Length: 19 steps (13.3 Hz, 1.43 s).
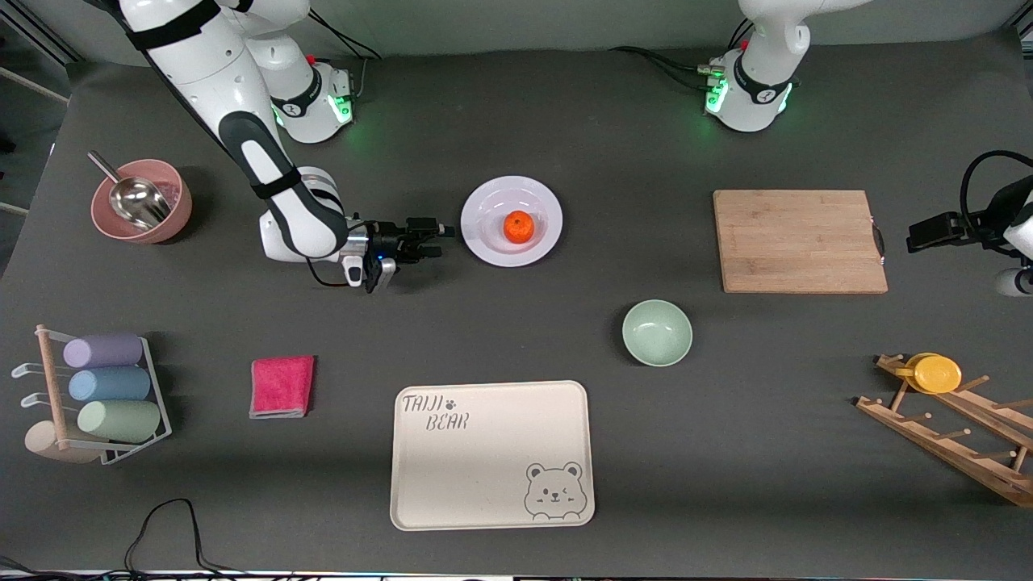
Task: Place orange and plate with both arms
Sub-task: 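Close the right gripper on the rim of the white plate, then lift the plate with the right gripper and carry it toward the tray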
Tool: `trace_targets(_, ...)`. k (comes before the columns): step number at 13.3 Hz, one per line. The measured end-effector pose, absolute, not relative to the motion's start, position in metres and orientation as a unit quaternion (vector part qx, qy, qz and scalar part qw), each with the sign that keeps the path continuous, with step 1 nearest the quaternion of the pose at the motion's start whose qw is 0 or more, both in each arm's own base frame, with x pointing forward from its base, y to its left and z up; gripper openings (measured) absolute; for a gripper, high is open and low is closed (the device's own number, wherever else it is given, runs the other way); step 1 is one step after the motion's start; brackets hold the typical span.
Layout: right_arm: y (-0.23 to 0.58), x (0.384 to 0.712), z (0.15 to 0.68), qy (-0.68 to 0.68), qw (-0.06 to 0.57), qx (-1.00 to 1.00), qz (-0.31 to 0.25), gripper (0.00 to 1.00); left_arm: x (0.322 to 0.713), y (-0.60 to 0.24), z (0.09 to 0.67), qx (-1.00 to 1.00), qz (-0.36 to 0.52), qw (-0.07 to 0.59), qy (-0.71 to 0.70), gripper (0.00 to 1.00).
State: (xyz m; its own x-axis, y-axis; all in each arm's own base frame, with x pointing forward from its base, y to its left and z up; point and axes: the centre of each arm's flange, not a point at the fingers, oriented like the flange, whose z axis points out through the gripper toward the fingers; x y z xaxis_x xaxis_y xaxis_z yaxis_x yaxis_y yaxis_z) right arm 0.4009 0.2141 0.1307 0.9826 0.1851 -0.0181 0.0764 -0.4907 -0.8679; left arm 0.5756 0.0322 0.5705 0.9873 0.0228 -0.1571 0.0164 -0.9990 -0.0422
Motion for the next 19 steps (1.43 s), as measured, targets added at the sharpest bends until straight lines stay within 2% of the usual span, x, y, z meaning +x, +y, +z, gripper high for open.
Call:
trace_targets(11,0.255,0.371,0.117,-0.062,0.501,-0.862,0.036,0.9,0.573,0.033,0.585,-0.997,0.071,0.028,-0.012,1.0)
trace_targets(13,0.259,0.366,0.112,-0.067,0.504,-0.861,0.029,0.87,0.571,0.031,0.588,-0.997,0.076,0.028,-0.011,1.0)
trace_targets(14,0.26,0.364,0.11,-0.07,0.503,-0.861,0.027,0.79,0.57,0.029,0.589,-0.997,0.078,0.028,-0.01,1.0)
trace_targets(15,0.26,0.364,0.11,-0.072,0.502,-0.861,0.026,0.66,0.569,0.027,0.59,-0.996,0.079,0.029,-0.008,1.0)
trace_targets(19,0.261,0.363,0.11,-0.074,0.5,-0.862,0.025,0.23,0.568,0.005,0.583,-0.995,0.097,0.029,0.011,1.0)
